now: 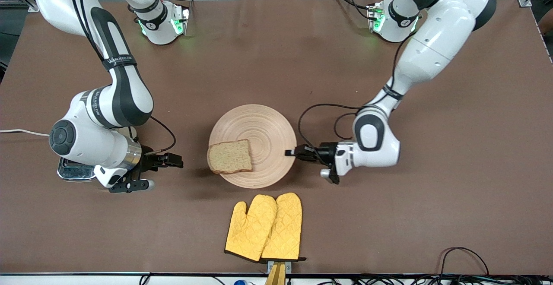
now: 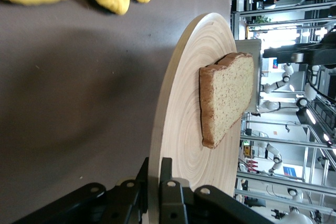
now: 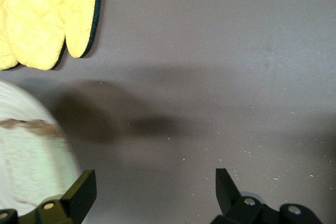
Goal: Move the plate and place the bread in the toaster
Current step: 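Grip the wooden plate rim and drag it toward the right gripper, then release the plate with the left gripper while the right gripper grasps the bread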
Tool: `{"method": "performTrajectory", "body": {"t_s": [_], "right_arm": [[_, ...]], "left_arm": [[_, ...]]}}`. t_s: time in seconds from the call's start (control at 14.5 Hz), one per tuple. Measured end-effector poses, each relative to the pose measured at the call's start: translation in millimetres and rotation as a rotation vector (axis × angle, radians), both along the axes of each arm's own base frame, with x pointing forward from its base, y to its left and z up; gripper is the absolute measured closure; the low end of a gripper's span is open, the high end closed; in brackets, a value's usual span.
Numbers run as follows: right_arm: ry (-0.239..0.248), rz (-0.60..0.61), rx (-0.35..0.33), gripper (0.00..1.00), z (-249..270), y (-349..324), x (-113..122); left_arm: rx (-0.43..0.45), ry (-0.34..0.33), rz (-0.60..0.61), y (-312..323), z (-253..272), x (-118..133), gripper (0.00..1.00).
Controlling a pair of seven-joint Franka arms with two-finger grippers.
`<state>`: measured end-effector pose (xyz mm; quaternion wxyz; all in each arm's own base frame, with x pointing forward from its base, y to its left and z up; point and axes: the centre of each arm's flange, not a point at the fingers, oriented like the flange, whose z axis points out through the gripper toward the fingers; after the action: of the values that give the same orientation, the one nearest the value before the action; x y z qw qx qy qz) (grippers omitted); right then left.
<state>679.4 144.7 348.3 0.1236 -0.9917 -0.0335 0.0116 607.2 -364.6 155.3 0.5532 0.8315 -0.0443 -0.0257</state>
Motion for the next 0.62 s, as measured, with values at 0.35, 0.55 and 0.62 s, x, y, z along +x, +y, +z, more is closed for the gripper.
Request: {"method": "performTrajectory", "body": {"t_s": [0.35, 0.55, 0.62], "right_arm": [[0.002, 0.062, 0.014, 0.00, -16, 8, -3], [-0.012, 0.097, 0.049, 0.00, -34, 0, -3], [-0.023, 0.118, 0.050, 0.00, -46, -3, -4]], "left_arm": [[0.068, 0.034, 0.049, -55, -39, -45, 0.91], [0.068, 0.019, 0.043, -61, -40, -50, 0.88], [0.066, 0.013, 0.048, -59, -39, -46, 0.87]]}}
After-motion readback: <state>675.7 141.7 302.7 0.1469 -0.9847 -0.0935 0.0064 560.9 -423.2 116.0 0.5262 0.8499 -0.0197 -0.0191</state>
